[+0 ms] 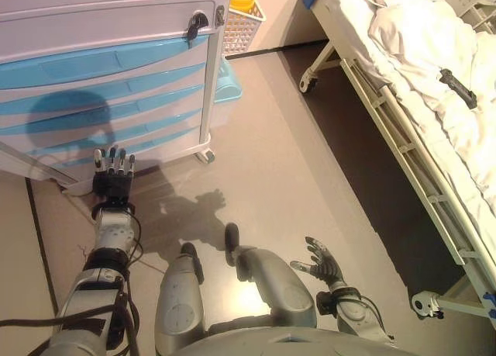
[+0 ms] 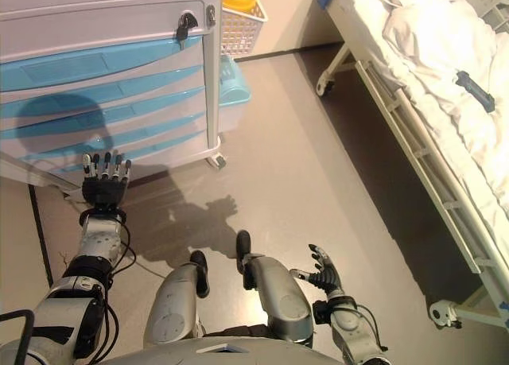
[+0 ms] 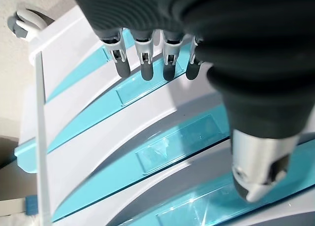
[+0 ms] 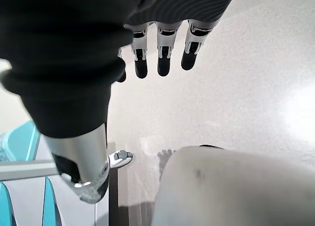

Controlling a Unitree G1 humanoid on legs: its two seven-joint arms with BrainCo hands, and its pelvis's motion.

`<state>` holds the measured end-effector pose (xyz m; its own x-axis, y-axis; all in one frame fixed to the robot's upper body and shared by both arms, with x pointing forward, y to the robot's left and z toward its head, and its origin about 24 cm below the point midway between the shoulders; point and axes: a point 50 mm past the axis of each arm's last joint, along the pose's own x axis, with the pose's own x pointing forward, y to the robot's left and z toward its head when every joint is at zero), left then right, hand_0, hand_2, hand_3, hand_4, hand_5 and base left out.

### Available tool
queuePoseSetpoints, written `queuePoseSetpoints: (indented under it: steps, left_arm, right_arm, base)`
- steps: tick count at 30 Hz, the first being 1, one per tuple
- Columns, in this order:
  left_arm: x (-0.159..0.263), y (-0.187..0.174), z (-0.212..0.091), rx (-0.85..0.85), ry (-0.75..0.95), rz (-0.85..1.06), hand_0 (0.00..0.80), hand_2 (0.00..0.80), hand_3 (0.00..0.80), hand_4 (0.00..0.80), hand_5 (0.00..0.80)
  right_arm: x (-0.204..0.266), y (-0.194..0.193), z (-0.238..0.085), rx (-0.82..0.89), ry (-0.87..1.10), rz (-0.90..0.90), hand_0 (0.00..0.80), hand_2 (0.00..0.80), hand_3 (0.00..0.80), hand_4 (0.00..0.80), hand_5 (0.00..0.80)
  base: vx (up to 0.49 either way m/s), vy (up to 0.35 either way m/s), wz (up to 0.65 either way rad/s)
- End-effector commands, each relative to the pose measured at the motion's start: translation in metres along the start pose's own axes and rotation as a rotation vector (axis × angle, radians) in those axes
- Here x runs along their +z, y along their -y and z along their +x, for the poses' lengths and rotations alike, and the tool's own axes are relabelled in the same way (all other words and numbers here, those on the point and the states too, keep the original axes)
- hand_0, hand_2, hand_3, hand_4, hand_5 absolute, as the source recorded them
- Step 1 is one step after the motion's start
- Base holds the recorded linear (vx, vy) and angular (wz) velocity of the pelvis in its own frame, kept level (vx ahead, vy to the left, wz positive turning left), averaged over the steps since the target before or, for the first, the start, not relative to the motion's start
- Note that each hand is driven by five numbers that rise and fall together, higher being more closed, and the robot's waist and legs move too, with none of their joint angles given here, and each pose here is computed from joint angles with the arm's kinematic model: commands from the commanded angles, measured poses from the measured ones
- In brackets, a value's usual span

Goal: Open the drawer and pick up the medicine

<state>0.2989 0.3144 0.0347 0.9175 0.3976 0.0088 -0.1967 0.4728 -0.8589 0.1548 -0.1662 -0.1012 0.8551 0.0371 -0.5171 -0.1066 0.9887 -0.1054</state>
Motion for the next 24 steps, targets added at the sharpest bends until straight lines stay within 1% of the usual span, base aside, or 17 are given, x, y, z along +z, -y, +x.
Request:
queuePoseSetpoints:
  steps: [1, 5, 10, 18, 24]
  left_arm:
    - [0.036, 0.029, 0.013, -0.181, 0.12, 0.047, 0.0, 0.0, 0.0, 0.0, 0.0]
    - [0.048, 0.053, 0.022, -0.287, 0.14, 0.07, 0.0, 0.0, 0.0, 0.0, 0.0]
    - [0.063, 0.078, 0.031, -0.362, 0.161, 0.114, 0.0, 0.0, 0.0, 0.0, 0.0]
    - [0.082, 0.103, 0.041, -0.397, 0.169, 0.15, 0.0, 0.0, 0.0, 0.0, 0.0]
    - [0.086, 0.113, 0.046, -0.421, 0.145, 0.148, 0.0, 0.0, 0.0, 0.0, 0.0]
  right_arm:
    - [0.0, -0.012, -0.009, 0.058, 0.02, 0.027, 0.0, 0.0, 0.0, 0.0, 0.0]
    - [-0.008, -0.014, -0.012, 0.079, -0.012, 0.023, 0.0, 0.0, 0.0, 0.0, 0.0]
    - [-0.016, -0.016, -0.016, 0.092, -0.035, 0.031, 0.0, 0.0, 0.0, 0.0, 0.0]
    - [-0.014, -0.021, -0.016, 0.113, -0.028, 0.056, 0.0, 0.0, 0.0, 0.0, 0.0]
    - [-0.014, -0.027, -0.016, 0.129, -0.031, 0.063, 0.0, 0.0, 0.0, 0.0, 0.0]
  base:
    - [-0.039, -0.03, 0.03]
    - [-0.016, -0.021, 0.03]
    - [-0.012, -0.03, 0.0]
    - [-0.015, -0.029, 0.01]
    - [-0.011, -0.024, 0.01]
